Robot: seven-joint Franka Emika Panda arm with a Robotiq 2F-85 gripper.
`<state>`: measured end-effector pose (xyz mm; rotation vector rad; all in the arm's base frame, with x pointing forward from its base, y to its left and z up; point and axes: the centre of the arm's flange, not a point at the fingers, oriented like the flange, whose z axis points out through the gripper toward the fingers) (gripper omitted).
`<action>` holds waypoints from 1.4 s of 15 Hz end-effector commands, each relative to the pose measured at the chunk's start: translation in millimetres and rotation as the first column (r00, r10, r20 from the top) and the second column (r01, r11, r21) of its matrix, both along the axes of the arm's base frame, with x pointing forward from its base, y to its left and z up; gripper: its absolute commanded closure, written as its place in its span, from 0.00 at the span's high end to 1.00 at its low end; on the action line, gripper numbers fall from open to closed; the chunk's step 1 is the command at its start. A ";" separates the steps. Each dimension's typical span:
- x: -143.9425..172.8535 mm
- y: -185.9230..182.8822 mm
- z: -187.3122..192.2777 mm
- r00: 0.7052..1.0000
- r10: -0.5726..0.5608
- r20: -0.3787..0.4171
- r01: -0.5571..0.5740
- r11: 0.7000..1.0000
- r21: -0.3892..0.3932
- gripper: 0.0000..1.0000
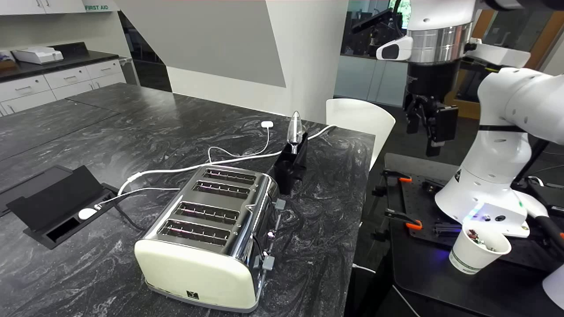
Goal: Push the button to release the left toaster lever
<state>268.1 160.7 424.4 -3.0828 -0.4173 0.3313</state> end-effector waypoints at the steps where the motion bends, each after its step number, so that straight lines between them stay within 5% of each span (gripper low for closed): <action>1: 6.5 6.0 -1.5 1.000 -0.001 0.031 0.002 1.000 -0.027 1.00; 6: 44.5 60.6 -13.1 0.955 0.251 0.160 -0.237 0.966 -0.102 1.00; 11: 76.4 124.5 -43.8 0.818 0.498 0.286 -0.470 0.867 -0.165 1.00; 17: 104.3 192.4 -106.1 0.668 0.686 0.288 -0.681 0.720 -0.136 1.00; 18: 107.2 202.6 -115.3 0.661 0.700 0.272 -0.698 0.706 -0.121 1.00; 19: 84.2 173.5 -99.8 0.694 0.660 0.290 -0.651 0.746 -0.140 1.00; 21: 91.4 187.7 -116.4 0.688 0.676 0.266 -0.672 0.731 -0.118 1.00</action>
